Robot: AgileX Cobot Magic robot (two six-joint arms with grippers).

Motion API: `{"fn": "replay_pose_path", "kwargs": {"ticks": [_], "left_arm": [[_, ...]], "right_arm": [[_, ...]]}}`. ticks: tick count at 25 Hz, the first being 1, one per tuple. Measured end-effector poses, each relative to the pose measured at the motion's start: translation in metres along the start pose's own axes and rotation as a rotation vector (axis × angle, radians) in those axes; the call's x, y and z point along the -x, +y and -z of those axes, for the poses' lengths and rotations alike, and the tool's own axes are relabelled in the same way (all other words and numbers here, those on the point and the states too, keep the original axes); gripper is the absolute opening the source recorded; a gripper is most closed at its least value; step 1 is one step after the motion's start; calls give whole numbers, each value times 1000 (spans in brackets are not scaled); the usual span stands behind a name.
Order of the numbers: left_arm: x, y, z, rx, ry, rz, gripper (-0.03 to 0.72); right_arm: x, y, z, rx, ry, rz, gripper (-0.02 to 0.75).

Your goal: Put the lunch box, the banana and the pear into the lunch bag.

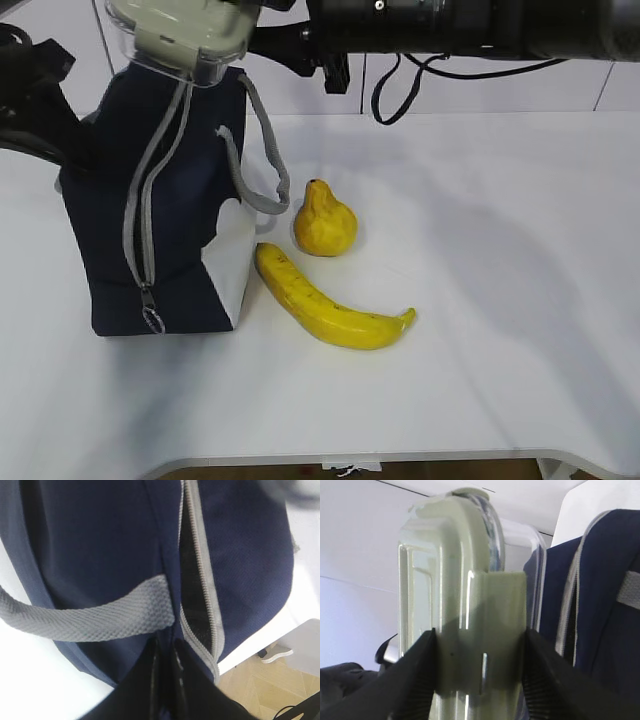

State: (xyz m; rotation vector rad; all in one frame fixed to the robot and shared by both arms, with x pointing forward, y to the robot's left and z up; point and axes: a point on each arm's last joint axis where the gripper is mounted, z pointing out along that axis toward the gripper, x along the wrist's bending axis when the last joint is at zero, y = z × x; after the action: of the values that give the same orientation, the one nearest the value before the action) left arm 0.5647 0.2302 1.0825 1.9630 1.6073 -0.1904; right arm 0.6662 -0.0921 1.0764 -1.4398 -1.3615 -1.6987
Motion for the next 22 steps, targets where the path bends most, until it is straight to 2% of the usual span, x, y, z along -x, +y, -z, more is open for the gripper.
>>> {"fn": "replay_pose_path", "kwargs": {"ticks": [4,11,16,19,22], "left_arm": [[0,0,0,-1,0,0,-6],[0,0,0,-1,0,0,-6],[0,0,0,-1,0,0,-6],[-1,0,-1,-8,2,-1,-6],[-1,0,-1,-8,2,-1,-6]], "right_arm": [[7,-6,-9,2,-24,-14,378],[5,-17,-20,-21,-14,-23,378],[21,-29,-36,-54,-29,-52,378],[29,-32,-38,-75,-56,-37,378],[36,-31,-33,-113,-119,25,378]]}}
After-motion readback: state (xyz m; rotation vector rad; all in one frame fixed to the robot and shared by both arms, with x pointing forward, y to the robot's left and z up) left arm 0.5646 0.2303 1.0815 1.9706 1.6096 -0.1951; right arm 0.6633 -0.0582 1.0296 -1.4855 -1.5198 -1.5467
